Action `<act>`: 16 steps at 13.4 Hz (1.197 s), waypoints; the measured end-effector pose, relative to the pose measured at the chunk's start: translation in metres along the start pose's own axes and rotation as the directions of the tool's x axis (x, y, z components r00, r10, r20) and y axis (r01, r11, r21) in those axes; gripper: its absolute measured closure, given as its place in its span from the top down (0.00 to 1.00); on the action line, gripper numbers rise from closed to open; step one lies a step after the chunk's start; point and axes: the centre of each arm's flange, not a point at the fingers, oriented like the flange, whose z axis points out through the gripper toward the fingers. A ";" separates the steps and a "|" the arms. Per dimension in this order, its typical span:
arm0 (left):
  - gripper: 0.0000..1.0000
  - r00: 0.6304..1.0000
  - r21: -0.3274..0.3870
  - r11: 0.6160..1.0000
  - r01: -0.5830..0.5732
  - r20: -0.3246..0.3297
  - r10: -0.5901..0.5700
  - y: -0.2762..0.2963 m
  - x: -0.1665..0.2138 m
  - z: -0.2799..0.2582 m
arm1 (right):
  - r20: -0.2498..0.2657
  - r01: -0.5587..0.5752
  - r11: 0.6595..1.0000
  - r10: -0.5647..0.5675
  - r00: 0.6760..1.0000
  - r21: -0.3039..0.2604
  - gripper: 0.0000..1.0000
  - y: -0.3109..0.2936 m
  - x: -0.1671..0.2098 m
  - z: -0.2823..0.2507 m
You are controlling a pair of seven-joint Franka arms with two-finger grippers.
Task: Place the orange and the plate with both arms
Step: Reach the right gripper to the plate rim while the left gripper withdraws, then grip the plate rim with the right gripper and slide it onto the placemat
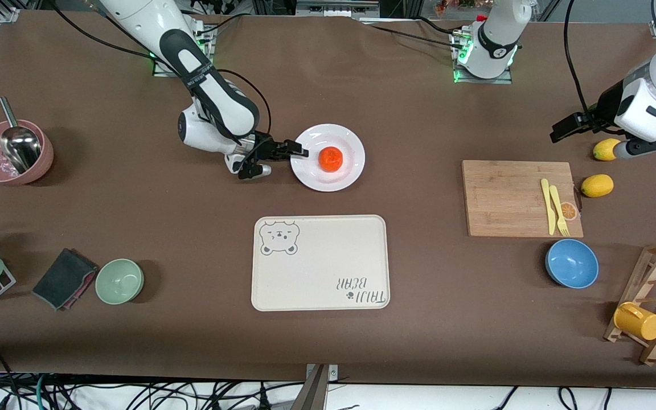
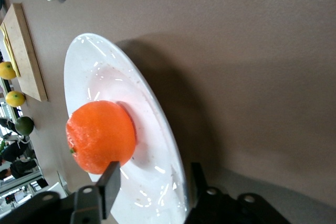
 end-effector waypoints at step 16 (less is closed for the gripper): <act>1.00 1.000 0.005 1.000 -0.009 0.020 0.009 0.006 0.004 0.010 | -0.243 -0.012 0.990 0.046 0.969 0.139 0.07 -0.059 0.146 -0.086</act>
